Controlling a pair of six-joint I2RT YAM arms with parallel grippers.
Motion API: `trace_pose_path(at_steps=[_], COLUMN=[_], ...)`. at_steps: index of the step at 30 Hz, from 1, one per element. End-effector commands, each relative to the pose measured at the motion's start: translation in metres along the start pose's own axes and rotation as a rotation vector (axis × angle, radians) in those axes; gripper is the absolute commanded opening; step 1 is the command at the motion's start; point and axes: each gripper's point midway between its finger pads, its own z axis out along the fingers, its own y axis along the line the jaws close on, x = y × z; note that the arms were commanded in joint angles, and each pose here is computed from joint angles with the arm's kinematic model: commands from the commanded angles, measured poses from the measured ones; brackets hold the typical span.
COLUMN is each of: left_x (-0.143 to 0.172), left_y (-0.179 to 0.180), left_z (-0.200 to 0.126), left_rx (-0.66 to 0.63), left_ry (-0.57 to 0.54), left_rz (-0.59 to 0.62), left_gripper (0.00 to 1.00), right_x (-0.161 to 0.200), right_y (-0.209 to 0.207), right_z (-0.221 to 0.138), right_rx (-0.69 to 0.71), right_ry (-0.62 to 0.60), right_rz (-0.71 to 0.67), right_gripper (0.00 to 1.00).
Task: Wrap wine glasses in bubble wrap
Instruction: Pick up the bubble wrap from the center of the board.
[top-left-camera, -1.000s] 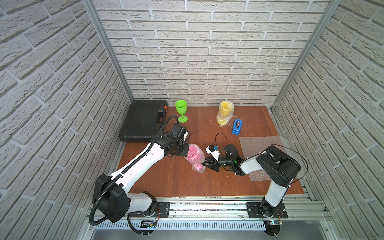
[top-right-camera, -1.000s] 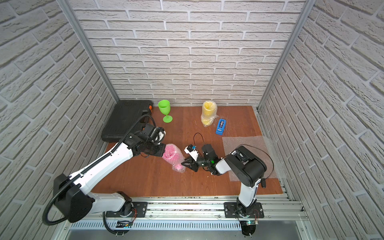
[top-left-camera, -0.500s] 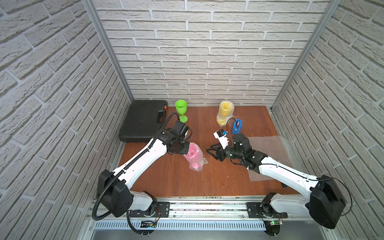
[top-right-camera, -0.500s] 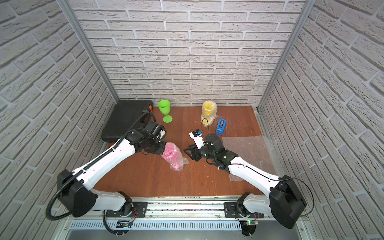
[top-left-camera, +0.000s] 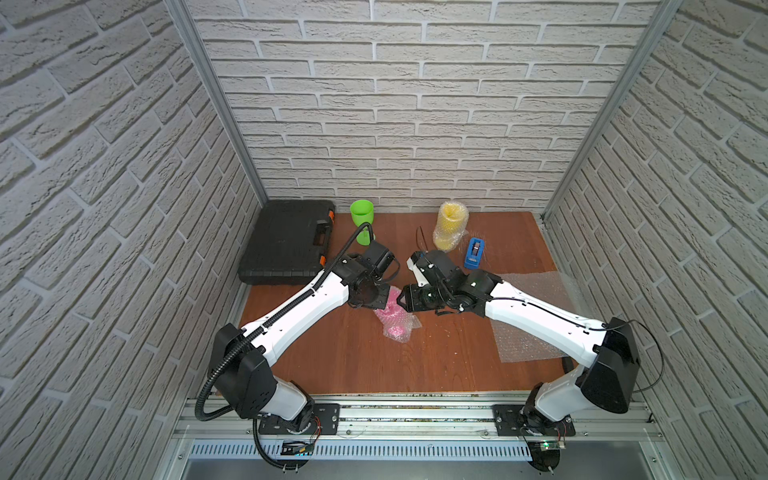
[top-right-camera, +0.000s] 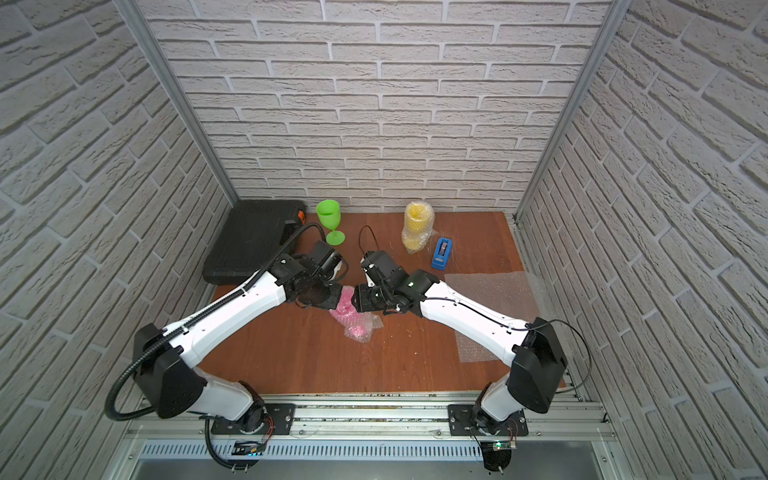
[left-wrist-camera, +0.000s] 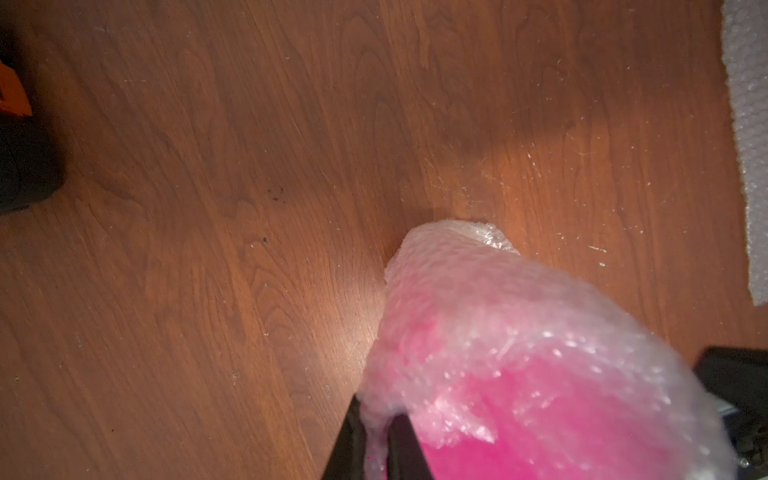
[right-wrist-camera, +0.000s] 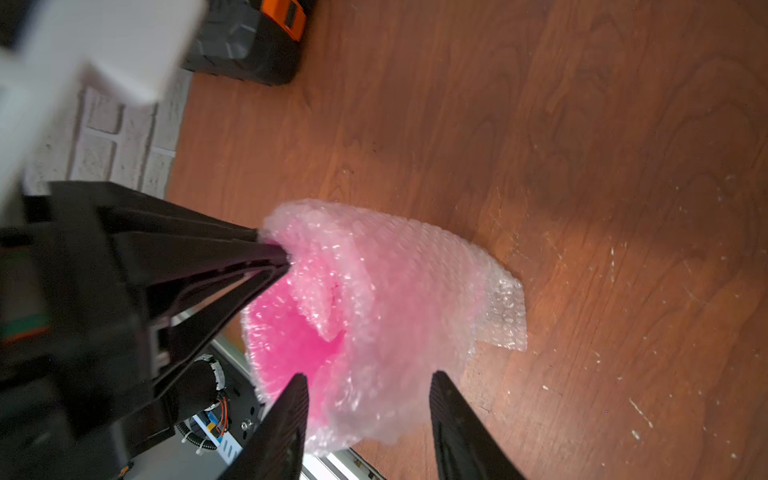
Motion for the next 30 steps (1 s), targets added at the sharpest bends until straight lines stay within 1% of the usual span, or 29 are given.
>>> trace_pose_path(at_steps=[1,3,7,9,11,12,17,19,21,24,26,30], left_x=[-0.006,-0.008,-0.014,-0.017,-0.021,-0.025,-0.041,-0.043,-0.043,-0.040,-0.039,-0.034], left_y=[-0.006,-0.007,-0.015,-0.018,-0.015,-0.011,0.021,0.037,0.053,0.067,0.070,0.072], left_z=[-0.006,-0.009,-0.012,-0.013,-0.021,-0.028,-0.078,-0.098,-0.111,-0.117,-0.117,-0.103], left_rx=[0.020,0.032,0.084,0.104,0.093,0.080,0.010,-0.021,-0.053,-0.074,-0.076,-0.083], left_ry=[-0.018,-0.036,-0.079,-0.100,-0.132,-0.159,-0.329,-0.403,-0.462,-0.514,-0.525,-0.498], left_rz=[-0.020,-0.031,-0.050,-0.053,-0.049,-0.049,-0.077,-0.101,-0.125,-0.142,-0.145,-0.148], left_gripper=[0.12,0.12,0.14,0.22,0.31,0.38,0.62,0.68,0.72,0.73,0.73,0.73], right_x=[0.005,0.005,0.002,0.002,-0.001,-0.004,-0.033,-0.047,-0.065,-0.096,-0.117,-0.163], right_y=[-0.022,-0.032,-0.039,-0.040,-0.039,-0.038,-0.044,-0.048,-0.053,-0.063,-0.071,-0.086], right_z=[0.009,0.012,0.016,0.018,0.015,0.010,-0.019,-0.030,-0.038,-0.046,-0.049,-0.046], right_rx=[0.127,0.177,0.222,0.245,0.255,0.265,0.338,0.369,0.387,0.403,0.410,0.421], right_ry=[0.025,0.016,0.014,0.038,0.047,0.043,-0.010,-0.034,-0.064,-0.129,-0.158,-0.198], right_rz=[0.032,0.024,0.002,-0.006,-0.023,-0.032,-0.050,-0.063,-0.061,-0.046,-0.031,-0.010], right_gripper=[0.41,0.32,0.17,0.08,0.03,0.03,0.03,0.03,0.03,0.02,0.03,0.03])
